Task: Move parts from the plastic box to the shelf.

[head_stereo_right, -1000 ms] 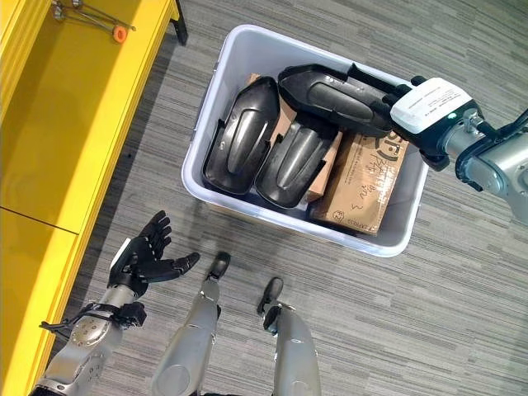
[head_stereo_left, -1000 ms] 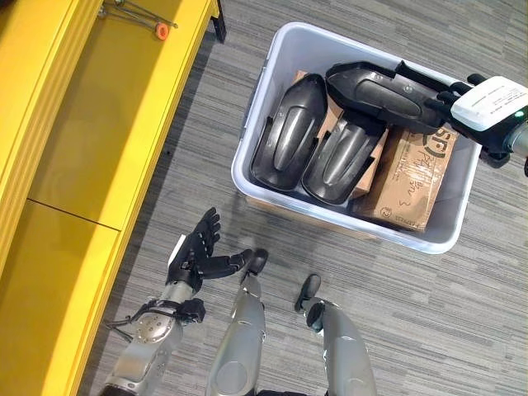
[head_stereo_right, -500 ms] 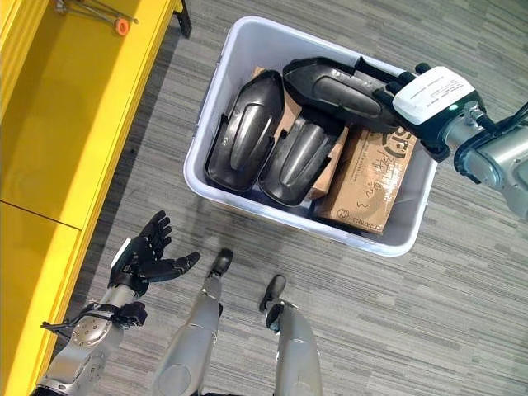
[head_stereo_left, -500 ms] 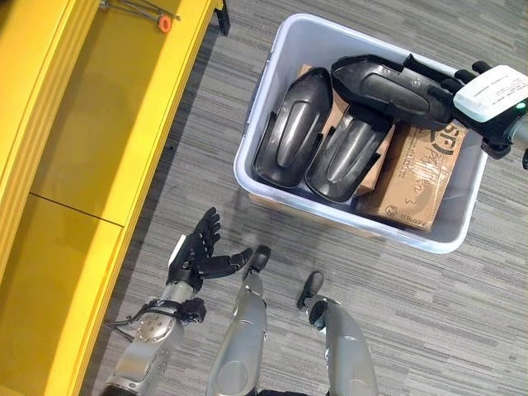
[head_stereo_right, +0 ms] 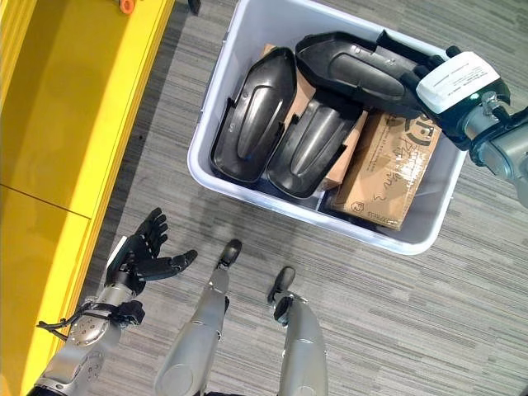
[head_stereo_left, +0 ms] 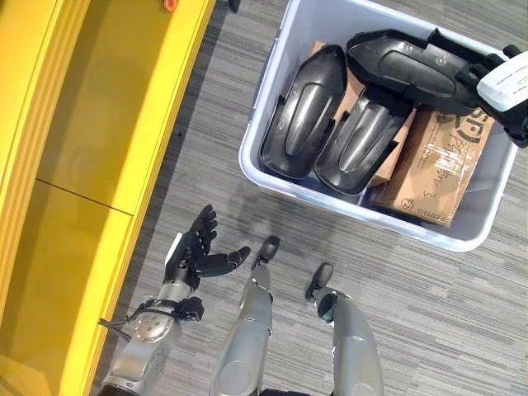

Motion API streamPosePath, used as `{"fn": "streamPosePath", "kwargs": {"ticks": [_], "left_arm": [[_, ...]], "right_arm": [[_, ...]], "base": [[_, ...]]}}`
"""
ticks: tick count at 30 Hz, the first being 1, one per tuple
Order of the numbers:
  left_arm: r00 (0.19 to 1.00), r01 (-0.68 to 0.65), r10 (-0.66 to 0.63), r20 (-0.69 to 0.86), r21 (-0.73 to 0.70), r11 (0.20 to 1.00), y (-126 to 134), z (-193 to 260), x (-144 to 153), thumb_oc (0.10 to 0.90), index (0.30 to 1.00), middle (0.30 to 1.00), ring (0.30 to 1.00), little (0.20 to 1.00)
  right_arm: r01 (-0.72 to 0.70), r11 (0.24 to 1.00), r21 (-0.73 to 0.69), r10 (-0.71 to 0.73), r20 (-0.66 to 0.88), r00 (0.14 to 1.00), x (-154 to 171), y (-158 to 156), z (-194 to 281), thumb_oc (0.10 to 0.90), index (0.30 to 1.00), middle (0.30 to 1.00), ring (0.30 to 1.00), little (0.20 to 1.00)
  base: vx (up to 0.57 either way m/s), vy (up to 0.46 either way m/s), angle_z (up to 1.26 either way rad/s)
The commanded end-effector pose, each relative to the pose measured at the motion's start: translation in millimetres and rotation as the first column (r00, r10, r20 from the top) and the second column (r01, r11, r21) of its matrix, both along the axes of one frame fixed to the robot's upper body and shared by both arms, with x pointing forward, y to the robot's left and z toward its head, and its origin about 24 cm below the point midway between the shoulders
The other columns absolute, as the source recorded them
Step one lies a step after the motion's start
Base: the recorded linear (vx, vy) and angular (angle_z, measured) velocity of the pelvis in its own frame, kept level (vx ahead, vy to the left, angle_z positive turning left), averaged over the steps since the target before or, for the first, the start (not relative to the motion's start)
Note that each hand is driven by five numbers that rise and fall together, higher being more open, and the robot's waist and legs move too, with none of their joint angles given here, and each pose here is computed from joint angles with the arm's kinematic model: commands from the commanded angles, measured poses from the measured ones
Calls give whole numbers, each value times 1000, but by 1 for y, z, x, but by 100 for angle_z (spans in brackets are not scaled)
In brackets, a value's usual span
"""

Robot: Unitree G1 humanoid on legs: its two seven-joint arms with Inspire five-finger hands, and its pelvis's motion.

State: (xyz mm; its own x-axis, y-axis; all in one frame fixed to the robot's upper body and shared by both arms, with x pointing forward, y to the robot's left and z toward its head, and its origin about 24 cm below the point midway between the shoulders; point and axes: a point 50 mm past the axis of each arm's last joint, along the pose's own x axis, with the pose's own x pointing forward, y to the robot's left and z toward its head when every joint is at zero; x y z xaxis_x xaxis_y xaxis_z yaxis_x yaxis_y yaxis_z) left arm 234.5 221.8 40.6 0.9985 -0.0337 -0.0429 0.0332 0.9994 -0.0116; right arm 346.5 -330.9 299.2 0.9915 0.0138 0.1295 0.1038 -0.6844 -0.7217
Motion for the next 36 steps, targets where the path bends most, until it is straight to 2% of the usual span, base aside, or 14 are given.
{"fn": "streamPosePath", "kwargs": {"ticks": [1, 10, 22, 29, 31, 36], "left_arm": [[986, 32, -38, 162, 36, 999, 3, 31, -6, 900, 1000, 1000, 1000, 1000], [985, 31, -35, 171, 24, 999, 0, 32, -6, 900, 1000, 1000, 1000, 1000], [983, 37, -32, 179, -27, 999, -11, 29, -5, 900, 1000, 1000, 1000, 1000], [980, 57, -41, 195, -75, 996, -24, 28, -3, 900, 1000, 1000, 1000, 1000], [977, 57, -43, 210, -59, 997, -24, 32, 0, 900, 1000, 1000, 1000, 1000], [973, 65, -54, 223, -42, 997, -25, 36, 3, 900, 1000, 1000, 1000, 1000]], "right_arm": [[153, 988, -27, -138, 298, 945, -35, -33, 78, 900, 1000, 1000, 1000, 1000], [222, 975, 0, -204, 387, 899, -50, -50, 95, 900, 1000, 1000, 1000, 1000], [249, 968, 23, -240, 371, 897, -47, -55, 88, 900, 1000, 1000, 1000, 1000], [238, 970, 44, -240, 304, 922, -34, -51, 70, 900, 1000, 1000, 1000, 1000], [221, 973, 69, -231, 228, 946, -25, -49, 44, 900, 1000, 1000, 1000, 1000], [163, 981, 100, -176, 131, 976, -12, -35, 16, 900, 1000, 1000, 1000, 1000]], "base": [[61, -98, 17], [-41, -79, 17], [-26, -26, 9], [-6, 5, 3], [-14, 12, 8], [0, 18, 3]]}}
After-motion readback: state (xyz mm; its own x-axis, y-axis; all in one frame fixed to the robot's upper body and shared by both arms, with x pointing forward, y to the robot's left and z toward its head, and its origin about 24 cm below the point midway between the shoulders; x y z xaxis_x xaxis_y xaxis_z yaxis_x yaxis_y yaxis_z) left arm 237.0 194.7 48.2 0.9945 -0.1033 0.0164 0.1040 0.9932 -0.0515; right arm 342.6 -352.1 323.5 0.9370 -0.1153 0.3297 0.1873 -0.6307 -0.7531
